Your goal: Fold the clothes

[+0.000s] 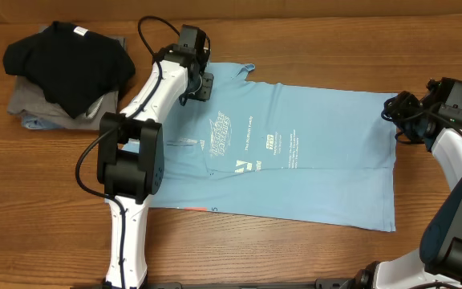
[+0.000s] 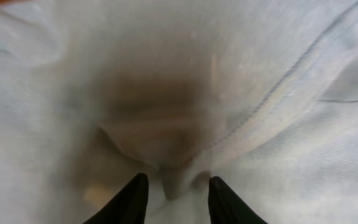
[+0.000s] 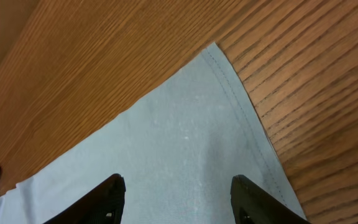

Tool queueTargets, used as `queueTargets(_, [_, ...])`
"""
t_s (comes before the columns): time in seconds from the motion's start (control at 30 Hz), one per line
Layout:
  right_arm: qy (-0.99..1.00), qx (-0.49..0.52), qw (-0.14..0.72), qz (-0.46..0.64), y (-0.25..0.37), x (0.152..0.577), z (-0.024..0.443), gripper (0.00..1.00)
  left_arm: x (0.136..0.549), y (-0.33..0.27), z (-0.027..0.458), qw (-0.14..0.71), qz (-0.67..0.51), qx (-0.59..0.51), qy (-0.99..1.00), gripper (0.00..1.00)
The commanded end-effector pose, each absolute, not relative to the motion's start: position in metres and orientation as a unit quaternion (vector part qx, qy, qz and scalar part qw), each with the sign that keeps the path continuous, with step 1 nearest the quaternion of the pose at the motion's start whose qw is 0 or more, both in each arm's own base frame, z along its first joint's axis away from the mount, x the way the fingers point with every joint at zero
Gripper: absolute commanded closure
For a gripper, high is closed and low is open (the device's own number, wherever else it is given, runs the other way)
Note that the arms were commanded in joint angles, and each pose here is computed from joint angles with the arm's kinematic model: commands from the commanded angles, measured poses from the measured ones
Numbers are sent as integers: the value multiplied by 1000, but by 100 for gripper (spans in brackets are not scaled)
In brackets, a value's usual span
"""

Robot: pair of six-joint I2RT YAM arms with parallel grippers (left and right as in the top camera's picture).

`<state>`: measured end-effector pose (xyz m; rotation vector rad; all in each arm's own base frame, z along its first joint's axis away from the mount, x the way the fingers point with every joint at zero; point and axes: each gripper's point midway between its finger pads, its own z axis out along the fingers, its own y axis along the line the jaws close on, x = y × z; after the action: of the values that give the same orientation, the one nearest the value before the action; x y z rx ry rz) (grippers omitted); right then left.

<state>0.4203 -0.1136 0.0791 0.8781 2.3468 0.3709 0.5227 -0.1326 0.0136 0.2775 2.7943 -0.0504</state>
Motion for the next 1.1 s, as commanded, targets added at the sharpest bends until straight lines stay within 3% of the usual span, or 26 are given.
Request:
queueTargets(0.0, [883,327,309,135,-115,426,87,41,521,-130,-9,145,-17,95,985,73])
queueTargets(0.13, [883,328,307,135,-115,425,86,40,524,-130,-7,152,-18,95,984,88])
queueTargets(0.23, [884,329,304,135,-114,424,85,41,527,-131,-6,157,-19,95,983,91])
queueTargets(0.3, [884,329,302,135,-114,423,85,40,527,-131,-3,159,-20,91,983,86])
queueTargets(0.37, [884,329,302,135,-114,423,85,41,528,-131,-1,161,-19,92,982,66])
queueTargets(0.4, [884,329,302,135,-114,423,85,40,529,-131,0,163,-20,92,982,66])
queueTargets(0.43, [884,329,302,135,-114,423,85,40,529,-131,0,163,-20,92,982,69])
queueTargets(0.5, [885,329,301,135,-114,423,84,40,528,-131,0,161,-20,91,983,87])
queueTargets(0.57, [885,330,300,135,-114,422,84,40,528,-131,0,161,-19,91,983,96])
queueTargets(0.73, [886,330,297,135,-113,421,83,40,528,-131,0,161,-20,91,982,96])
queueTargets(0.8, [886,330,297,135,-113,421,83,41,529,-131,2,162,-20,91,982,85])
queueTargets(0.83, [886,330,297,135,-113,421,83,40,529,-132,4,163,-20,91,982,85])
queueTargets(0.97, [886,330,297,135,-113,421,83,40,534,-133,12,169,-21,91,981,96])
queueTargets(1.07, [886,330,297,135,-113,421,83,41,533,-132,11,167,-21,91,981,96])
